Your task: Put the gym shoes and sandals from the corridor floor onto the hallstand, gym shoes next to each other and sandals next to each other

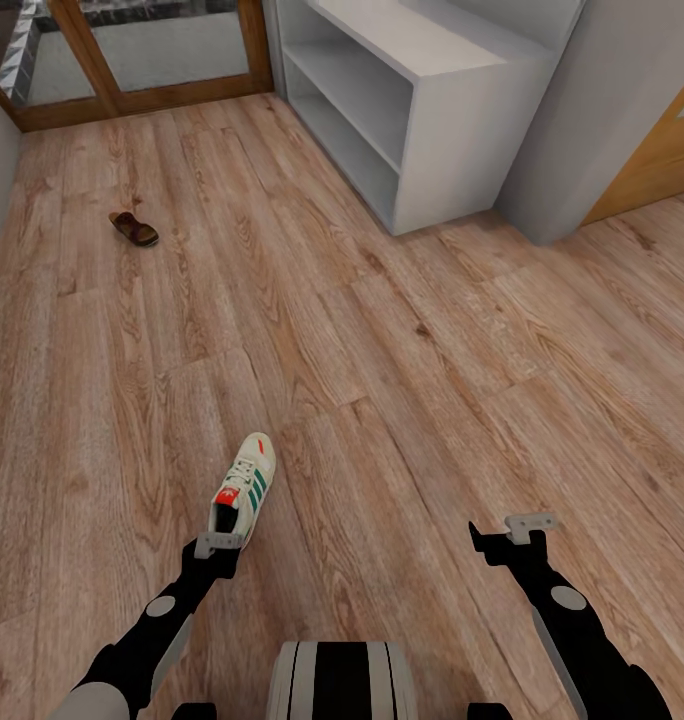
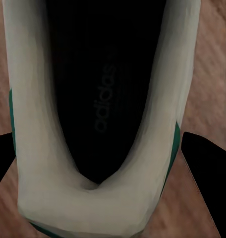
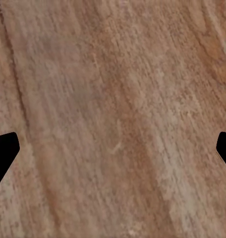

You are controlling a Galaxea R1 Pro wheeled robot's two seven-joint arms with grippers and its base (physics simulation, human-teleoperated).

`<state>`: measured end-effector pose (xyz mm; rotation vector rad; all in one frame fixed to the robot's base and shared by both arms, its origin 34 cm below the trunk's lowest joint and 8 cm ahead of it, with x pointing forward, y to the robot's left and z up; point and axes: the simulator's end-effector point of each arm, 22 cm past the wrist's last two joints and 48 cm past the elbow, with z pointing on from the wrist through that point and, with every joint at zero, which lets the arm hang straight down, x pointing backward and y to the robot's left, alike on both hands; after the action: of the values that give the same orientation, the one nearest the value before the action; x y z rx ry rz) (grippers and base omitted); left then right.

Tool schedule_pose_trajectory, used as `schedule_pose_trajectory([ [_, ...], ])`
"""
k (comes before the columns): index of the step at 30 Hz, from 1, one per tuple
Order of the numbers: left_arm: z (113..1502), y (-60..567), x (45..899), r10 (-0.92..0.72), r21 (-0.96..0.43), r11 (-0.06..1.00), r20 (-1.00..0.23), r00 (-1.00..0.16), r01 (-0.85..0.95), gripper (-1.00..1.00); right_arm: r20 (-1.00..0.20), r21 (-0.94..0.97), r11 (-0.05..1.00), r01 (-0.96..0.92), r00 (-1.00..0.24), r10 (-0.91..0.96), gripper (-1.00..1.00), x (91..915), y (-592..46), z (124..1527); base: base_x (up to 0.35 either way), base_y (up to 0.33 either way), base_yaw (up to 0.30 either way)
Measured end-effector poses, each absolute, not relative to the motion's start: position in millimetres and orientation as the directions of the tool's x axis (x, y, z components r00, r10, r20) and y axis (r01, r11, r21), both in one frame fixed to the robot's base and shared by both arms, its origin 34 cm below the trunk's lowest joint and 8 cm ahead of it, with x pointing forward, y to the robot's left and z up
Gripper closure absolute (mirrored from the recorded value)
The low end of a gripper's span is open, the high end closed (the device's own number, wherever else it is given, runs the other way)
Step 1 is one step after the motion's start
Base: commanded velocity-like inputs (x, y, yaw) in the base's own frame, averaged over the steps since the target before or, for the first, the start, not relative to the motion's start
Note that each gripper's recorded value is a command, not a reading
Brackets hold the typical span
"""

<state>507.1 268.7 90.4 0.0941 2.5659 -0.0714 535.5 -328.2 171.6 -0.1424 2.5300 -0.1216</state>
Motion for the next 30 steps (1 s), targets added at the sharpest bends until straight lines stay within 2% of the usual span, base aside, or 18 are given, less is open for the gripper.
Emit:
schedule_pose_trajectory([
  [30,111,269,525,0.052,-0.028,0.996,-0.581,-0.812,0.083,1.0,-0.597,-0.124,0.99,-0.073,-0.791,-0.133,-1.0,549,-328,193,0.0,0.0,0.0],
])
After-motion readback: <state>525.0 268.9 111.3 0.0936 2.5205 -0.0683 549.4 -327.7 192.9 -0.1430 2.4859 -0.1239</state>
